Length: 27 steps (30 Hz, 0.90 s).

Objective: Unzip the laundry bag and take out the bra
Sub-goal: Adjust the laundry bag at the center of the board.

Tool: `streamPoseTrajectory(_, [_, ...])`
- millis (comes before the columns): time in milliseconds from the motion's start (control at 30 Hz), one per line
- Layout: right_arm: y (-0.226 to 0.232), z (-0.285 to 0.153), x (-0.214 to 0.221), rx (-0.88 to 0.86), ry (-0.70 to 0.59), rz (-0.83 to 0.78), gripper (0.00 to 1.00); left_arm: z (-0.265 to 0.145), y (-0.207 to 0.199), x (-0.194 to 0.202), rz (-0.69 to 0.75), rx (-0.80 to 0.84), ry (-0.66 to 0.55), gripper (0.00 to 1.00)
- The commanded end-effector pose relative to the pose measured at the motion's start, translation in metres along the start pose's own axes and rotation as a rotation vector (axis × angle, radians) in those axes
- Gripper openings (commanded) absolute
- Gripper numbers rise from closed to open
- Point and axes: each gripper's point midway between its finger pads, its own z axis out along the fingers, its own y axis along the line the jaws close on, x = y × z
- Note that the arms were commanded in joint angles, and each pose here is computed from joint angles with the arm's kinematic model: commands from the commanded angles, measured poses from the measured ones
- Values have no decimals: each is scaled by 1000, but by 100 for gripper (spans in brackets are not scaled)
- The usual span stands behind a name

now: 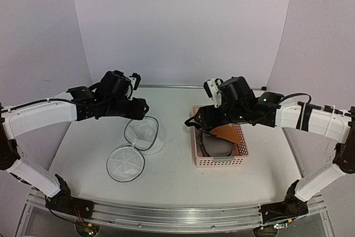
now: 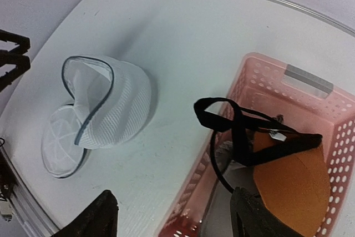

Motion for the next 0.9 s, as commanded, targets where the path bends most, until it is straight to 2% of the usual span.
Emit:
streamPoseTrajectory(0, [42, 8, -32, -143, -56, -23, 72, -30, 28, 7, -181, -57, -48, 66])
streamPoseTrajectory(200, [79, 43, -31, -222, 7, -45, 75, -41, 77, 37, -326, -150, -58, 76])
streamPoseTrajectory(467, [144, 72, -4, -314, 80, -125, 79, -22, 119, 91, -400, -232, 54, 74])
streamPoseTrajectory(667, [168, 76, 30, -376, 119, -139, 81, -5, 128, 132, -487, -216, 167, 69])
streamPoseTrajectory(867, [184, 66, 53, -428, 129, -120, 82, 10, 118, 164, -536, -96, 239, 70])
